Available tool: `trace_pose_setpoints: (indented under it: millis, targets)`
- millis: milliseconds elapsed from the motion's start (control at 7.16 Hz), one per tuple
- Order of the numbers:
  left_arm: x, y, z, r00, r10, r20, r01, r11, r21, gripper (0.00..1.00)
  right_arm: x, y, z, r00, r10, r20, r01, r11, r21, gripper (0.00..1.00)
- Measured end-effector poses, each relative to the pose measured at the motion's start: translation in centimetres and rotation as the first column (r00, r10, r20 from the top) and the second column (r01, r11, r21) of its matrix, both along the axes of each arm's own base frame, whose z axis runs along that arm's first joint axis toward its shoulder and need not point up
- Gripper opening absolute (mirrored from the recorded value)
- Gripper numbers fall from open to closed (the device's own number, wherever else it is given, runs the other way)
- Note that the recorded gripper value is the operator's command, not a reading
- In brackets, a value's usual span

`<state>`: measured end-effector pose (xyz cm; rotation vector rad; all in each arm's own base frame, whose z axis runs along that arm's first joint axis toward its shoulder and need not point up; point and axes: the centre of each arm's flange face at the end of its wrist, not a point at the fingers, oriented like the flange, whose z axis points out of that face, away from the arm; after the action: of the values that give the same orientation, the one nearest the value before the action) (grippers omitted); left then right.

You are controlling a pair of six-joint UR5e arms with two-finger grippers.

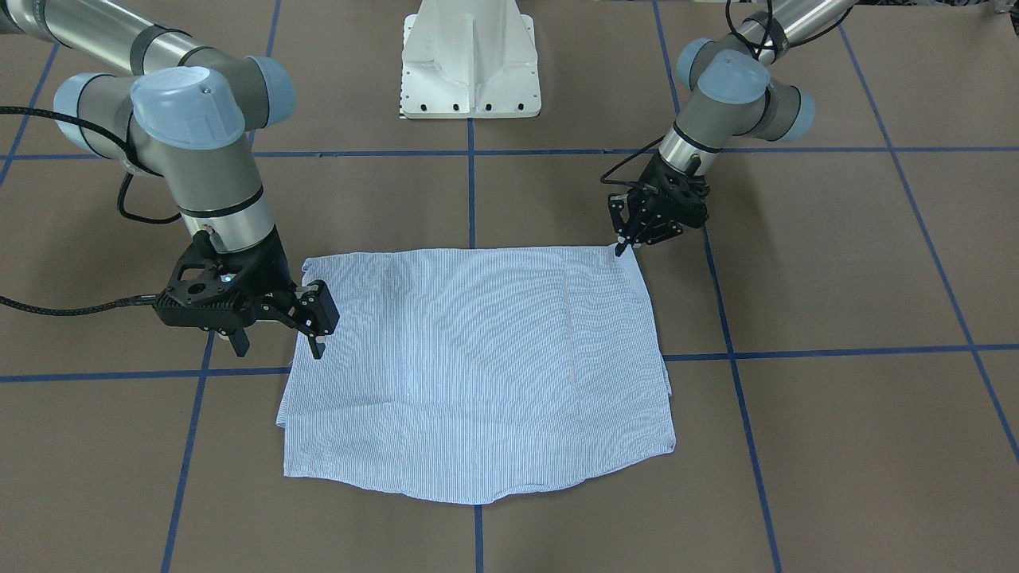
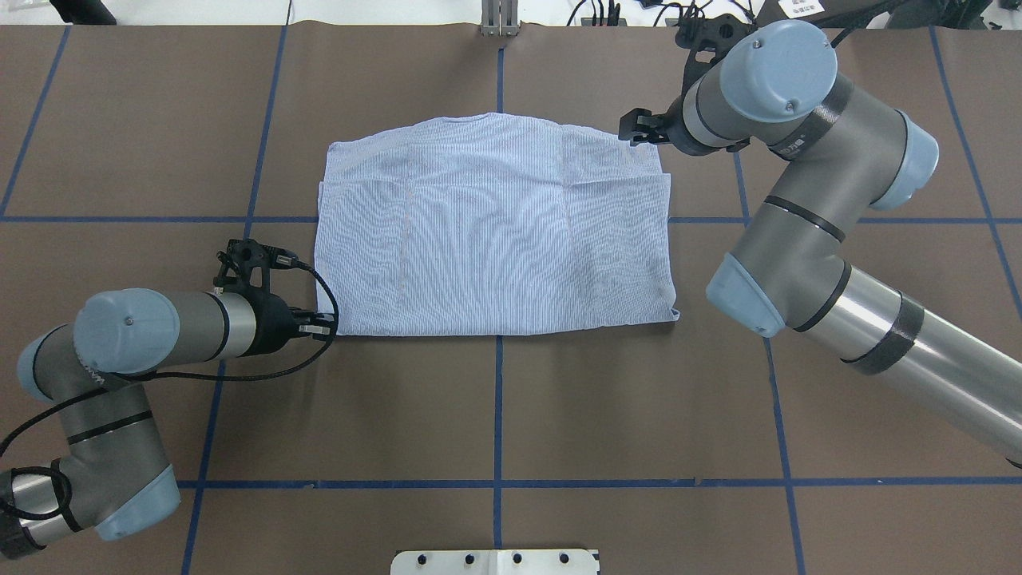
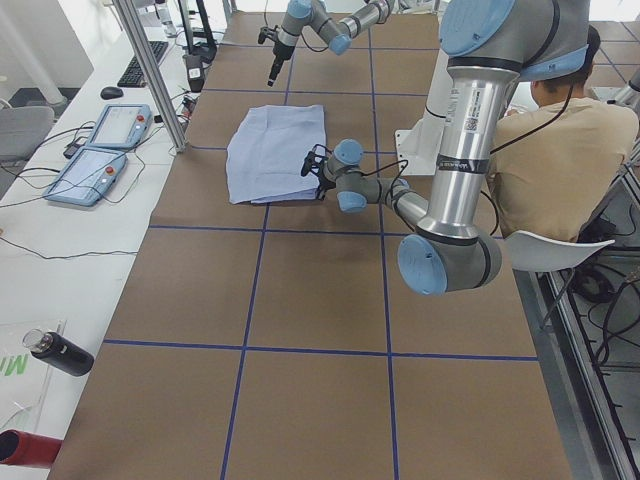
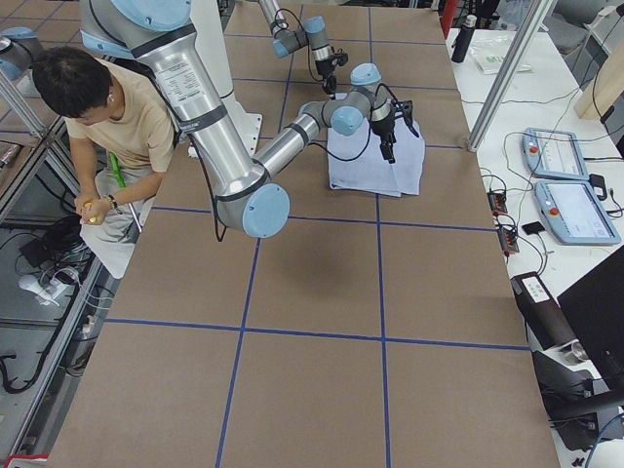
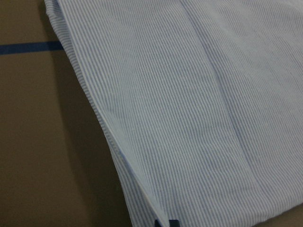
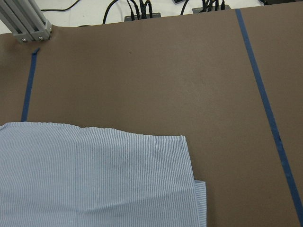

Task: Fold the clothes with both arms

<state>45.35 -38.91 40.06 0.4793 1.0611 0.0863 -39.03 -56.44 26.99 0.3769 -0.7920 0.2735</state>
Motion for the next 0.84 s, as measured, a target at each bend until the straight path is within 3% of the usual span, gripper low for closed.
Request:
trace_pose_setpoints:
  millis: [140,279,559,838]
  targets:
    - [-1.7,-2.3,1.0,0.999,-0.024,0.042,0.022,0.999,0.044,0.0,-0.2,0.1,0.1,1.0,-0.002,-0.001,0.002,1.0,-0.002,1.0]
    - [-4.2,-6.7,2.6,0.992,-0.075,0.105,0.066,0.994,0.093,0.0,-0.3,0.1,0.1,1.0,-0.003,-0.002,0.003,1.0,-0.002,1.0]
    - [-6.0,-20.1,4.1,0.956,-0.19,0.225,0.16,0.977,0.145,0.0,-0.6,0.3,0.1,1.0,-0.006,-0.001,0.006,1.0,-0.003,1.0]
    - [-5.4,-31.4,0.8,0.92,-0.262,0.293,0.222,0.961,0.164,0.01,-0.8,0.5,0.0,1.0,-0.007,0.003,0.008,1.0,-0.003,1.0]
